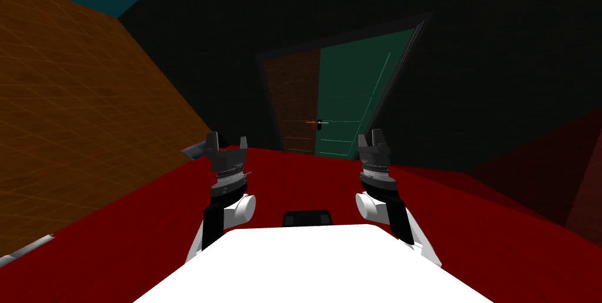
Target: Pull the door open
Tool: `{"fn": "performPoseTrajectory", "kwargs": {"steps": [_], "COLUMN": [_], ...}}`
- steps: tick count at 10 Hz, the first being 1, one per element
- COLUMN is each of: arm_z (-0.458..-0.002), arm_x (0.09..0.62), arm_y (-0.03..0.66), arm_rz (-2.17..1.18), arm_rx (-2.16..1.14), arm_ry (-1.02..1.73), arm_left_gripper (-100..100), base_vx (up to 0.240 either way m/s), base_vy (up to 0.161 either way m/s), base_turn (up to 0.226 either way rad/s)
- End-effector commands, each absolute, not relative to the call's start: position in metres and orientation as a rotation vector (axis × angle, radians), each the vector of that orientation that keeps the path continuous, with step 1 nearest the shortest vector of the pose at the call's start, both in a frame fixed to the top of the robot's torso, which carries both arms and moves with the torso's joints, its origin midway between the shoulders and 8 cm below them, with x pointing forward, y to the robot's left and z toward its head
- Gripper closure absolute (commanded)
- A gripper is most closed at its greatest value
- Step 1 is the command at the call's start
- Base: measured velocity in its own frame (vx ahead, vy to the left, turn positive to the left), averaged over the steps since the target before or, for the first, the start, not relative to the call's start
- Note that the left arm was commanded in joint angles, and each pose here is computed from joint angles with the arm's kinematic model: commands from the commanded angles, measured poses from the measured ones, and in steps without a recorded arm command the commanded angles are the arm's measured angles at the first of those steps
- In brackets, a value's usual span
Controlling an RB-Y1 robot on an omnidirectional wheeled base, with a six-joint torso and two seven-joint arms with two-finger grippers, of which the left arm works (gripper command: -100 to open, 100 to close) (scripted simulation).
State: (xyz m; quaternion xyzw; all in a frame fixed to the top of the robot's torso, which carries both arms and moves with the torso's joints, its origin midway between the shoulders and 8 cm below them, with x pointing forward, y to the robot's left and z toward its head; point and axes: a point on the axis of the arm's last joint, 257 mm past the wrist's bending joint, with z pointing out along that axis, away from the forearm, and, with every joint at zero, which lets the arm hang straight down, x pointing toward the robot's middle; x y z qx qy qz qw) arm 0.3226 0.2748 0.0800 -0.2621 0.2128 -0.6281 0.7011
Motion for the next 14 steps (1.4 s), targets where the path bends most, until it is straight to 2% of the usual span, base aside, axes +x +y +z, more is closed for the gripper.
{"fn": "performPoseTrajectory", "kwargs": {"steps": [1, 5, 14], "arm_z": [0.071, 0.048, -0.006], "arm_x": [0.331, 0.353, 0.401], "arm_y": [0.274, 0.274, 0.277], "arm_rz": [-1.401, -1.403, -1.395], "arm_rx": [-0.595, -0.629, -0.714], "arm_ry": [0.496, 0.550, 0.664], "arm_left_gripper": [-100, -100, -100], "base_vx": [0.057, 0.152, 0.098], "base_vy": [-0.034, -0.048, -0.040], "base_turn": [-0.060, -0.056, -0.055]}}
